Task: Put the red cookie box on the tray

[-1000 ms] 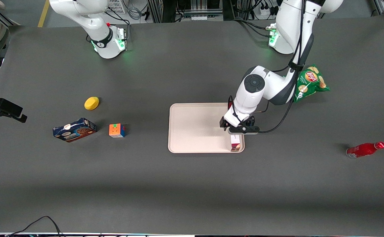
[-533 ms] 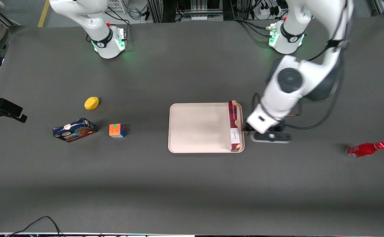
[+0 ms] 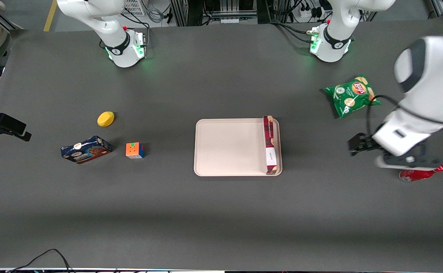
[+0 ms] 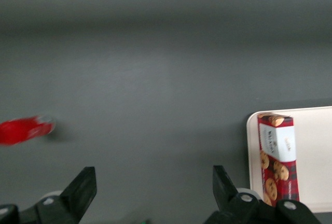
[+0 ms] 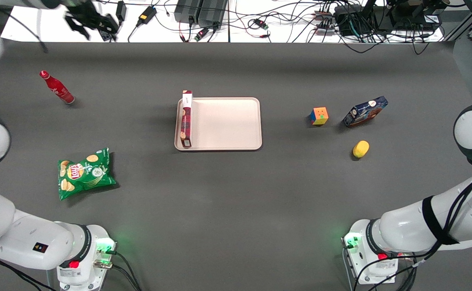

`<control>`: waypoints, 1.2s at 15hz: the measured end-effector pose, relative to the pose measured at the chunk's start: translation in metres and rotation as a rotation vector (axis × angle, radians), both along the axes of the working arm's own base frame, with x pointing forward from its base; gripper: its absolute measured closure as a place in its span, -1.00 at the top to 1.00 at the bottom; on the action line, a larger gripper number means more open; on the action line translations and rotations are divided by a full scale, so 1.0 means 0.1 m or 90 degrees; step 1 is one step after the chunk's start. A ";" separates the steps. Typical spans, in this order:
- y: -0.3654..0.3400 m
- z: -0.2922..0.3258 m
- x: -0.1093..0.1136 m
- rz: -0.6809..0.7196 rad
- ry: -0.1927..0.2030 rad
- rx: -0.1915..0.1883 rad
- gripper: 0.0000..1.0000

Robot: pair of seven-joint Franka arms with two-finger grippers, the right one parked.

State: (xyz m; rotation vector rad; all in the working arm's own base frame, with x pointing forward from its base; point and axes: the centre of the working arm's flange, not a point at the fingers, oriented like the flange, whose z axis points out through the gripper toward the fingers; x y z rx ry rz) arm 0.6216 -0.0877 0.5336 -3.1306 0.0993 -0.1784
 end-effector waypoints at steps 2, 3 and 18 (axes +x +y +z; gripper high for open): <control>0.29 0.35 -0.14 0.022 -0.004 -0.004 1.00; 0.39 0.53 -0.23 0.030 -0.007 -0.007 1.00; 0.75 1.23 -0.65 0.028 -0.014 -0.009 1.00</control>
